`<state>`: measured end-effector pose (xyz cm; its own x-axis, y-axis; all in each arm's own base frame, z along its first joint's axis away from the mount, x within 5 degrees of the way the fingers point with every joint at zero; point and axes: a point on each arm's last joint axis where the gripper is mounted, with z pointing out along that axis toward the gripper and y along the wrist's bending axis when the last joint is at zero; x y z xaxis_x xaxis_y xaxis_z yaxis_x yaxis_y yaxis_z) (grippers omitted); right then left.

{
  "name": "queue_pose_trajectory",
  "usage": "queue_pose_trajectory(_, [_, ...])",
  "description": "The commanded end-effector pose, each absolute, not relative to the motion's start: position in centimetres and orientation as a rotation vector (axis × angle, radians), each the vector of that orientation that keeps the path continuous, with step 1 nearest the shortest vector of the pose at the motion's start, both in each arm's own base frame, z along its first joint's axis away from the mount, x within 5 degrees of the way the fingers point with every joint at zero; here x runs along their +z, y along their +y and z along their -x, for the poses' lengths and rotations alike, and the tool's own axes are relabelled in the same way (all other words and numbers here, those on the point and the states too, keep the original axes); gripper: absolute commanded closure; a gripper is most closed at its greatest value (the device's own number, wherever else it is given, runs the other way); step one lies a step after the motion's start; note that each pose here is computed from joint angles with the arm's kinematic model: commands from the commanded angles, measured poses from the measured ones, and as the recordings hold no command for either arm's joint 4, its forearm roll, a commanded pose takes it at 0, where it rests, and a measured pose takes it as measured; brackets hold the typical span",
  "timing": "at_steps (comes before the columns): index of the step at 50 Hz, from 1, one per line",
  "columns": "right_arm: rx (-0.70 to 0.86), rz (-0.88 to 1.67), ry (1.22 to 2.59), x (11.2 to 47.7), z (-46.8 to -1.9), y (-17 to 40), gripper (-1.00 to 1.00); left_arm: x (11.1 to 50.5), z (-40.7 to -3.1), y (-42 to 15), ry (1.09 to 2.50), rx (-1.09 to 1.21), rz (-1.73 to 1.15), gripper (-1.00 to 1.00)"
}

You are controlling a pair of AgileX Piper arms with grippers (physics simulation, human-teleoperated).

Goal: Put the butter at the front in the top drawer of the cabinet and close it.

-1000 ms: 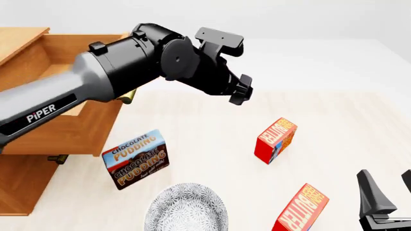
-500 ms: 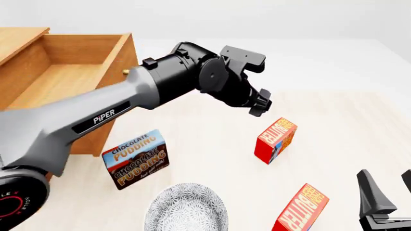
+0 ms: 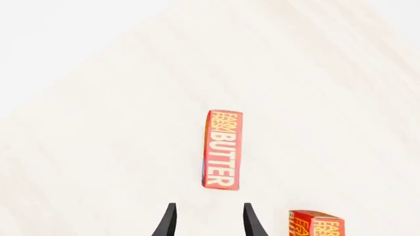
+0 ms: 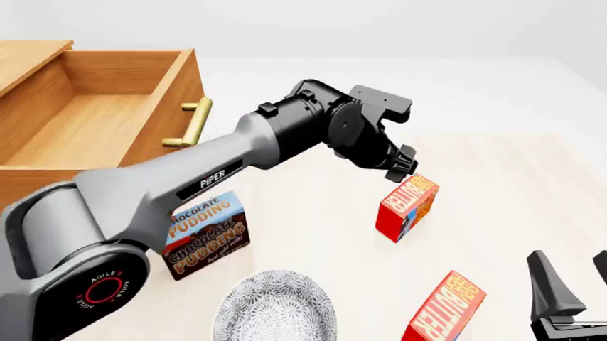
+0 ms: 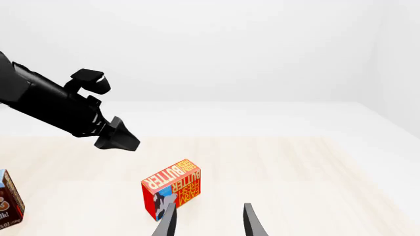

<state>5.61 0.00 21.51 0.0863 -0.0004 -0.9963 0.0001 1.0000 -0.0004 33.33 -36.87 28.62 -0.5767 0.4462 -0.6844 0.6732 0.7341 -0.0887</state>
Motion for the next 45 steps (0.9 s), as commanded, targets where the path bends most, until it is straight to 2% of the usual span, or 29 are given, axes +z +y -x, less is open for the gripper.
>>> queue_pose_trajectory(1, [0.000,0.000,1.484,21.5,-5.6,0.0,-1.00,27.5,-33.9,-38.1,2.291,-0.449,-0.853,-1.00])
queue_pose_trajectory(45, [0.000,0.000,1.484,21.5,-5.6,0.0,-1.00,22.8,-35.0,-41.5,2.347,-0.434,-0.888,-1.00])
